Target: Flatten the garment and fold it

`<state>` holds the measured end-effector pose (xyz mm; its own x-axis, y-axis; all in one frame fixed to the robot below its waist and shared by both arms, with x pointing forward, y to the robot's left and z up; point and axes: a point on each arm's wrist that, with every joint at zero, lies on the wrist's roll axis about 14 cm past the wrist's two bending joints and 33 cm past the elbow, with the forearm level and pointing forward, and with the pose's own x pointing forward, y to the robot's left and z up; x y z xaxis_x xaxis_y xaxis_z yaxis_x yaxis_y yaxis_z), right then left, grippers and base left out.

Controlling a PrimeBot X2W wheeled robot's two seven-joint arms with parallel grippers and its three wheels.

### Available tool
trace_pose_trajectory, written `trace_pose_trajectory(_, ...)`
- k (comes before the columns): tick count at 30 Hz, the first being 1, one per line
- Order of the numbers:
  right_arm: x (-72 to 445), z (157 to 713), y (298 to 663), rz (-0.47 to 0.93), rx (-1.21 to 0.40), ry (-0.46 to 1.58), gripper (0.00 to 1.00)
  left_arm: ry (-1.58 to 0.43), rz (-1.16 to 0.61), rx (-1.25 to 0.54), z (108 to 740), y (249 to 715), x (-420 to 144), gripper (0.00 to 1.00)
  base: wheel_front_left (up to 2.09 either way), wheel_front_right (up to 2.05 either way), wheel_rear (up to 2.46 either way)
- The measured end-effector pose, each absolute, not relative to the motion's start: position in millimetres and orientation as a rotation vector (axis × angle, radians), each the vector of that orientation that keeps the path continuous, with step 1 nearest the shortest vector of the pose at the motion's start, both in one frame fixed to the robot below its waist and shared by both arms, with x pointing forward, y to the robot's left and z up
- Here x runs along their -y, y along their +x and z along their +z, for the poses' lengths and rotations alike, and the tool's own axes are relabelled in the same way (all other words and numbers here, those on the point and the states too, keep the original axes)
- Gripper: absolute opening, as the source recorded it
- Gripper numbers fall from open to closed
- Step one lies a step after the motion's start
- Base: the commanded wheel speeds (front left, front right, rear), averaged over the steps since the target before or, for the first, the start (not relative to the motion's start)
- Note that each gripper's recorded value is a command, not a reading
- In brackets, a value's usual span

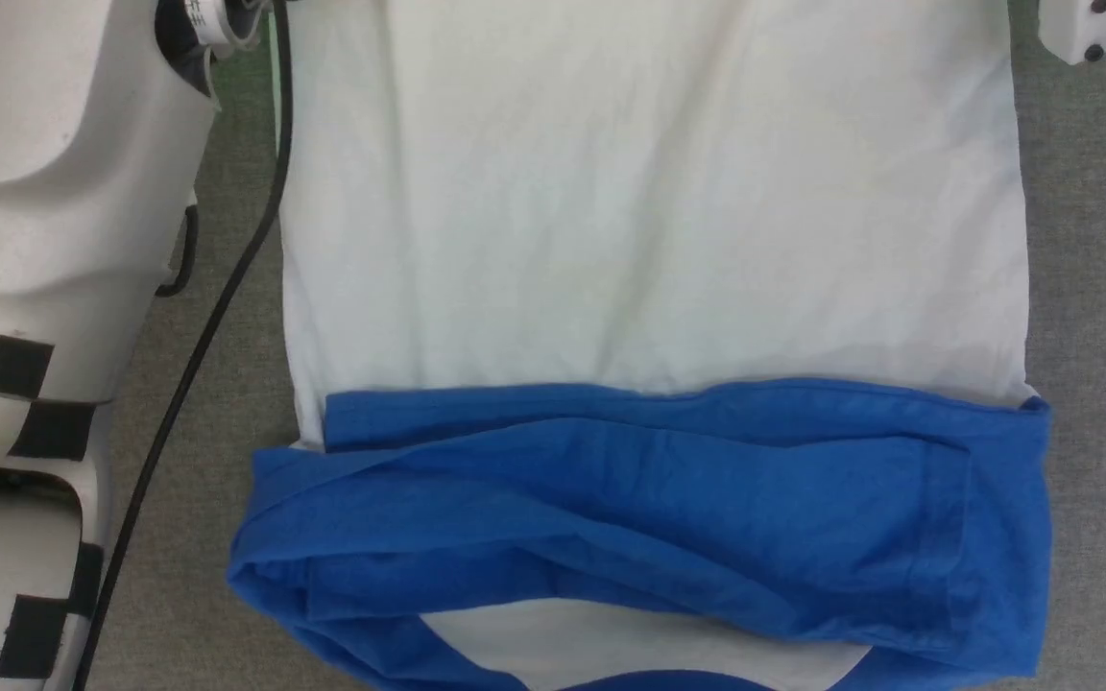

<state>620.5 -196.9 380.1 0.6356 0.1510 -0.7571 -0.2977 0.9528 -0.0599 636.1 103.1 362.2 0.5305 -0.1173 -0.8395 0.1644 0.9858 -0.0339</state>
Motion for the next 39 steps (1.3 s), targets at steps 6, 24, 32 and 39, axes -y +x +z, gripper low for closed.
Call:
trace_pose_trajectory(6, 196, 380, 622, 0.266, -0.835, -0.181, 0.0, -0.051, -0.144, -0.913, 374, 644, -107, 0.0, 0.0, 0.0, 0.0)
trace_pose_trajectory(24, 193, 492, 685, 0.21, -0.364, -0.146, 0.0, -0.108, -0.06, -0.244, 508, 697, -145, 0.0, 0.0, 0.0, 0.0)
trace_pose_trajectory(32, 180, 513, 663, 0.251, -0.298, -0.1, 0.0, -0.144, -0.161, -0.131, 524, 662, -137, 0.0, 0.0, 0.0, 0.0)
trace_pose_trajectory(39, 181, 504, 603, 0.287, -0.33, -0.023, 0.0, -0.155, -0.226, -0.105, 521, 590, -128, 0.0, 0.0, 0.0, 0.0)
